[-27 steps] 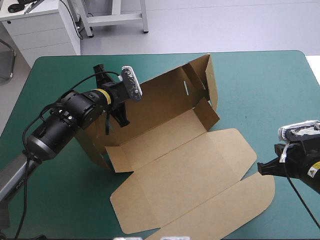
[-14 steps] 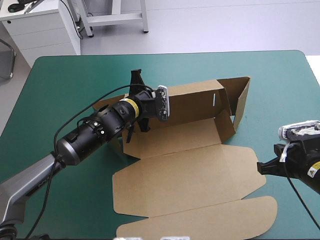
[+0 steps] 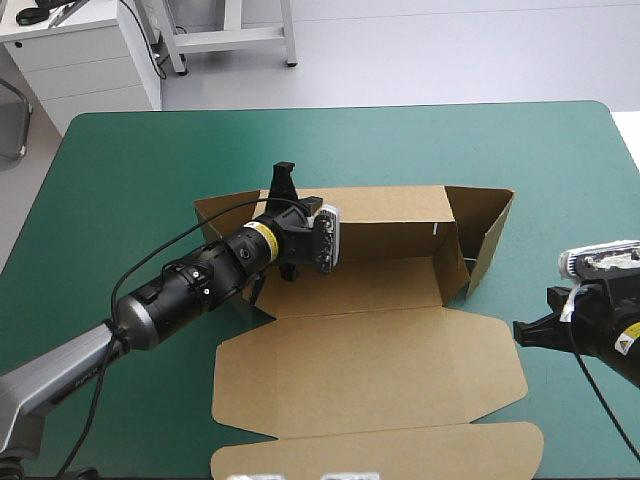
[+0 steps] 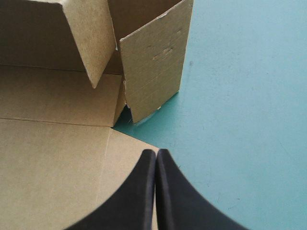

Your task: Fold the box

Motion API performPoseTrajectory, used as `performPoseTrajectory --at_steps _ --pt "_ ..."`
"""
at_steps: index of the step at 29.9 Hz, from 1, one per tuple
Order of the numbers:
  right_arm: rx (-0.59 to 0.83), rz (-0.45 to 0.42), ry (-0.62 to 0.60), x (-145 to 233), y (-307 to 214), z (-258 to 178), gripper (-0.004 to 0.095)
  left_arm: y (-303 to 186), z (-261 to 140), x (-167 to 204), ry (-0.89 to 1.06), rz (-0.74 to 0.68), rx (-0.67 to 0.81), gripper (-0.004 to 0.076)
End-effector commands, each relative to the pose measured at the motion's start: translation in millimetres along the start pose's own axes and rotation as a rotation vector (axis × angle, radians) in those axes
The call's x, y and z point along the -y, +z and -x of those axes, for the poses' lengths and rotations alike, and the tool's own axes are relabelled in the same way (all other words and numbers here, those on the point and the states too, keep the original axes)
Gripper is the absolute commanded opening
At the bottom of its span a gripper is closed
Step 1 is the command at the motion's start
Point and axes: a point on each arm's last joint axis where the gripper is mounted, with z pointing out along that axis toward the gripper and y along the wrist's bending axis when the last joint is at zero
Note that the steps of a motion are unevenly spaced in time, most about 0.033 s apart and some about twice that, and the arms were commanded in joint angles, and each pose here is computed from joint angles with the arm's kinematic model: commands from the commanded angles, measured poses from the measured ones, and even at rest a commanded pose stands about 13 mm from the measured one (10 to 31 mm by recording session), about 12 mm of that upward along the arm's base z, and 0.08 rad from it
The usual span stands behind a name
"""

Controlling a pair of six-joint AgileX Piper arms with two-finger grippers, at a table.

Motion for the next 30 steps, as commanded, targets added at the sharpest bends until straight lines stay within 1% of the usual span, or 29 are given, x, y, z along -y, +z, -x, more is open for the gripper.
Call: performPoseTrajectory --at_steps 1,4,6,9,11,13,15,16,17,21,25,30 --pt "0.109 -0.006 0.002 1 -8 14 -0.002 -7 2 -1 -0.065 0.011 0.01 -0.0008" --pt "0.132 -0.008 0.001 1 -14 19 0.0008 -6 0 2 -0.074 0.013 0.015 -0.0008" --pt "0.159 -0.009 0.0 1 -20 24 0.0074 -6 0 5 -0.077 0.012 0.025 -0.0008" --pt "0.211 -0.014 -0.007 1 -33 34 0.0258 -5 0 7 -0.081 0.007 0.027 -0.0008" --pt "0.247 -0.015 -0.008 1 -42 42 0.0426 -5 0 7 -0.084 0.005 0.026 -0.0008" --pt "0.272 -0.016 -0.009 1 -49 50 0.0622 -5 0 7 -0.084 0.007 0.03 -0.0008" --pt "0.278 -0.014 -0.009 1 -53 59 0.074 -5 0 7 -0.084 0.006 0.027 -0.0008" --pt "0.281 -0.014 -0.009 1 -56 63 0.0771 -5 0 7 -0.088 0.006 0.027 -0.0008" --pt "0.281 -0.014 -0.009 1 -57 69 0.0784 -5 -1 7 -0.096 0.006 0.025 -0.0008" --pt "0.268 -0.015 -0.011 2 -55 92 0.0783 -5 -1 7 -0.105 0.005 0.023 -0.0008" --pt "0.254 -0.014 -0.013 3 -42 120 0.0782 -5 -1 7 -0.105 0.005 0.023 -0.0008" --pt "0.138 -0.009 -0.013 5 -11 153 0.0782 -5 -2 8 -0.12 -0.001 0.014 -0.0008"
